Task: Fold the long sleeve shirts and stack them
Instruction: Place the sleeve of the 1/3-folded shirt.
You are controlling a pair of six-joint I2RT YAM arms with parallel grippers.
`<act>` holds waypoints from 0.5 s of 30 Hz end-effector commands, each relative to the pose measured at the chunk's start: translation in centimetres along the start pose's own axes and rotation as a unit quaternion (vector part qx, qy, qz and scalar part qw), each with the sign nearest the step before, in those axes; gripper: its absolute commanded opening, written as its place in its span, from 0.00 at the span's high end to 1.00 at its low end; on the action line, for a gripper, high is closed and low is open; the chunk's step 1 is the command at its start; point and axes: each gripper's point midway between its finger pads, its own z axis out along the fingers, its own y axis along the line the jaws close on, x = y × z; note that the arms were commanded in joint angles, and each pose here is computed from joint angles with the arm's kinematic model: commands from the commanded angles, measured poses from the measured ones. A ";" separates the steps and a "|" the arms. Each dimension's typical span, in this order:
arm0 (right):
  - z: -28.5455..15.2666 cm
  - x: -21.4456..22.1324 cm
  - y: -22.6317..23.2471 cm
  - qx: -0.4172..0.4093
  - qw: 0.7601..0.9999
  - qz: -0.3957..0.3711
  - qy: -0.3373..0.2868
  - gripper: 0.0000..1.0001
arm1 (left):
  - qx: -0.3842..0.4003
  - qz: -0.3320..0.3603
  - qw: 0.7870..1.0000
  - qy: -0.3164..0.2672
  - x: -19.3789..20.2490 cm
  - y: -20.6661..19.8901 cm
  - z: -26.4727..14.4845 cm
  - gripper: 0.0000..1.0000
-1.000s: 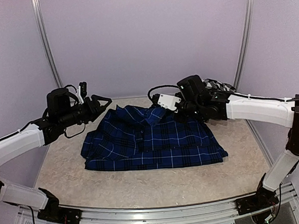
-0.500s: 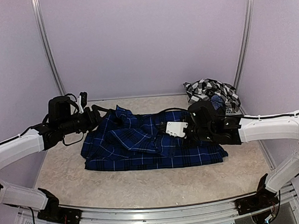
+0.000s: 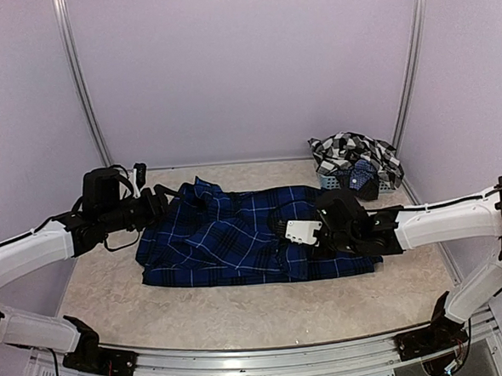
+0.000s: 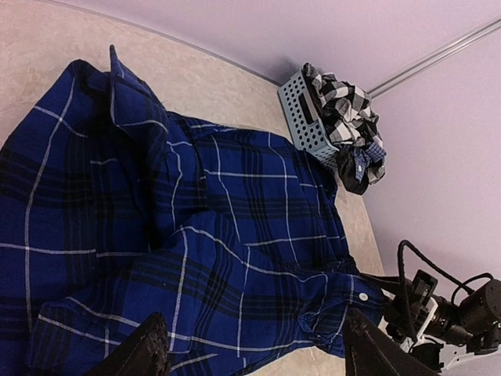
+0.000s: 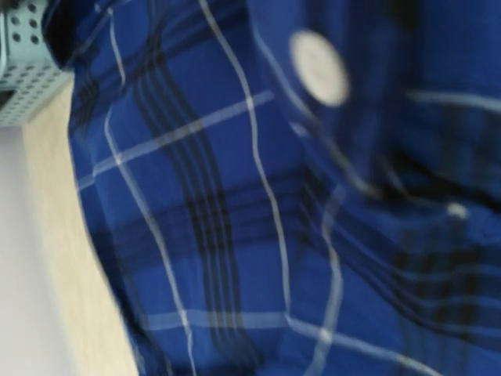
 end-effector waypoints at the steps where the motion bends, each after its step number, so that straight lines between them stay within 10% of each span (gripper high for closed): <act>1: 0.6 2.9 -0.2 0.025 0.996 0.033 0.075 0.76 | -0.002 0.008 1.000 -0.002 0.3 0.0 -0.3 0.28; 8: -0.9 5.7 -0.8 0.044 0.979 0.115 0.160 0.38 | -0.006 0.008 1.000 -0.002 0.4 0.0 -0.2 0.28; 15: -3.0 6.1 -0.9 0.030 0.946 0.244 0.213 0.21 | -0.007 0.003 1.000 0.001 0.5 0.2 0.1 0.27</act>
